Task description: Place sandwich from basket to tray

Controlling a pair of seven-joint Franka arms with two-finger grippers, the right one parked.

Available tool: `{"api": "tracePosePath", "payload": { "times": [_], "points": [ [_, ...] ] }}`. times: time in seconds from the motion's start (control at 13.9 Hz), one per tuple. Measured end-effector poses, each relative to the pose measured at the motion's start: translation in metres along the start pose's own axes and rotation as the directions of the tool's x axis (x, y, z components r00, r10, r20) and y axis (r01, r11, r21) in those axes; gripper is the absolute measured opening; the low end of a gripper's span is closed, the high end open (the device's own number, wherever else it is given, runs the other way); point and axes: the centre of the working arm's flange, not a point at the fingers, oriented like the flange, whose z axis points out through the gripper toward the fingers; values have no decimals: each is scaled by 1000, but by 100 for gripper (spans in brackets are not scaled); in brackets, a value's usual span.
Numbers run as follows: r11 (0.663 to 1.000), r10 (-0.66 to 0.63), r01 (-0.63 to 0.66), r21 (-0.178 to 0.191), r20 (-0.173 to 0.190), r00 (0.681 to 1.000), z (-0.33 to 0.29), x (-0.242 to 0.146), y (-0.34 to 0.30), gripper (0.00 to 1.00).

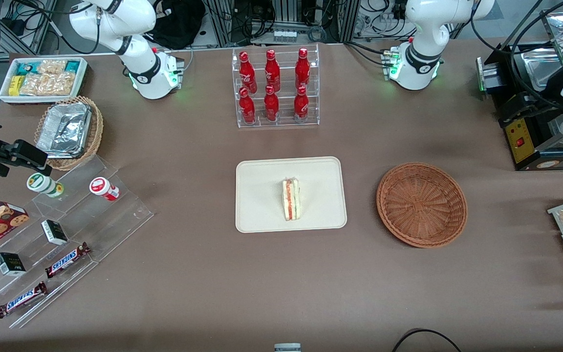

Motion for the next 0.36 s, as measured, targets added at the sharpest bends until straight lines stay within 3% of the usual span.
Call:
{"api": "tracePosePath", "payload": {
  "times": [0.36],
  "points": [
    [1000, -16, 16, 2, -6, 1000, -2, 4, -10, 100]
  ]
}}
